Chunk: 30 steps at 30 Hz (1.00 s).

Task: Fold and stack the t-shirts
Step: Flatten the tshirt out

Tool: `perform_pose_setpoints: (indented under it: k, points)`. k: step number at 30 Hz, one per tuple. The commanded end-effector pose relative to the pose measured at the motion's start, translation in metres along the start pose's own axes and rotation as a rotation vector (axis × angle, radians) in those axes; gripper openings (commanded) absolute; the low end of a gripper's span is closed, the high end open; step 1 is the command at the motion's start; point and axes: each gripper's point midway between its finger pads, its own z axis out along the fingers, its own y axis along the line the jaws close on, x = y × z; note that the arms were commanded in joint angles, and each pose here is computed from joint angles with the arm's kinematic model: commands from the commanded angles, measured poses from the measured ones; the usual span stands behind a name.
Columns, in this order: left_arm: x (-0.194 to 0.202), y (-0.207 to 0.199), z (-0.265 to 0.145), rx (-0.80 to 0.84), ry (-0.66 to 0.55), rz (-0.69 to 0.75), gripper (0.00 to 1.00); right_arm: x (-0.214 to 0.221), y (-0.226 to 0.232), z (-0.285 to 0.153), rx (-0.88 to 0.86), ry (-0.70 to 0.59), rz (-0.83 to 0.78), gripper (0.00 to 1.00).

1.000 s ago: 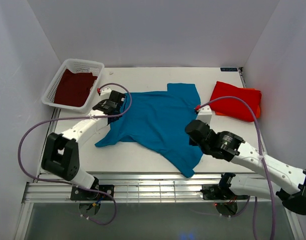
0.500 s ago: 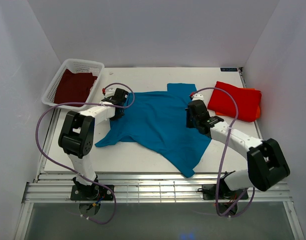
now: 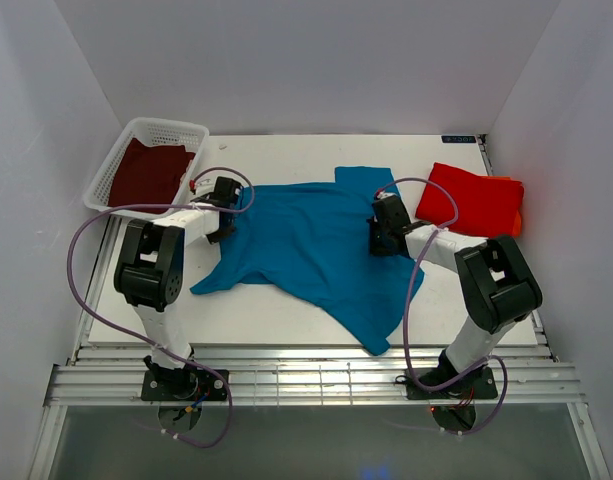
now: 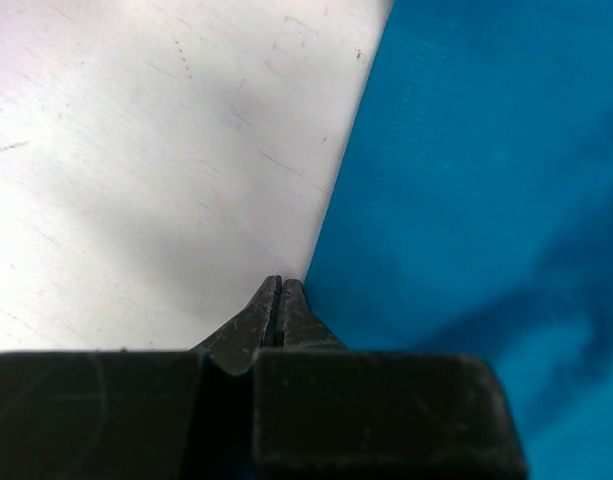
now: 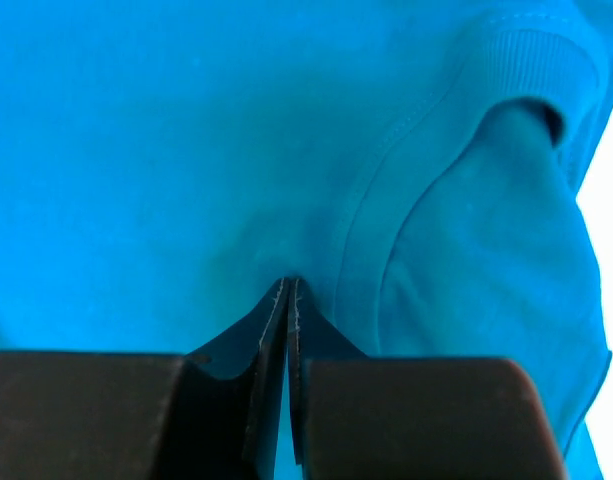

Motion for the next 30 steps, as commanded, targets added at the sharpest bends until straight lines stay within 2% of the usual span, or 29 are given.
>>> perform_pose_setpoints:
  k: [1,6,9,13,18,21,26,30]
  points:
    - [0.004,0.002,0.007,0.014,0.018,-0.023,0.0,0.012,-0.006,0.01,0.01,0.078,0.008,0.08]
    - [0.001,0.003,0.003,0.031,0.005,-0.051,0.0,0.026,-0.015,0.014,0.045,0.123,0.008,0.08]
    - [-0.015,0.0,-0.012,0.075,-0.05,-0.088,0.0,0.029,-0.017,0.014,0.052,0.129,0.011,0.08]
    - [-0.033,0.011,-0.027,0.052,-0.116,-0.112,0.0,0.029,-0.02,0.014,0.063,0.132,0.016,0.08]
    - [-0.051,-0.001,-0.063,0.203,-0.183,-0.176,0.0,0.027,-0.021,0.012,0.07,0.127,0.017,0.08]
    - [-0.059,-0.024,-0.08,0.348,-0.237,-0.182,0.0,0.026,-0.022,0.013,0.071,0.13,0.016,0.08]
    - [-0.025,-0.033,-0.047,0.315,-0.119,-0.136,0.0,0.027,-0.02,0.012,0.066,0.138,0.021,0.08]
    - [-0.007,-0.04,-0.032,0.335,-0.081,-0.127,0.0,0.026,-0.023,0.01,0.079,0.129,0.02,0.08]
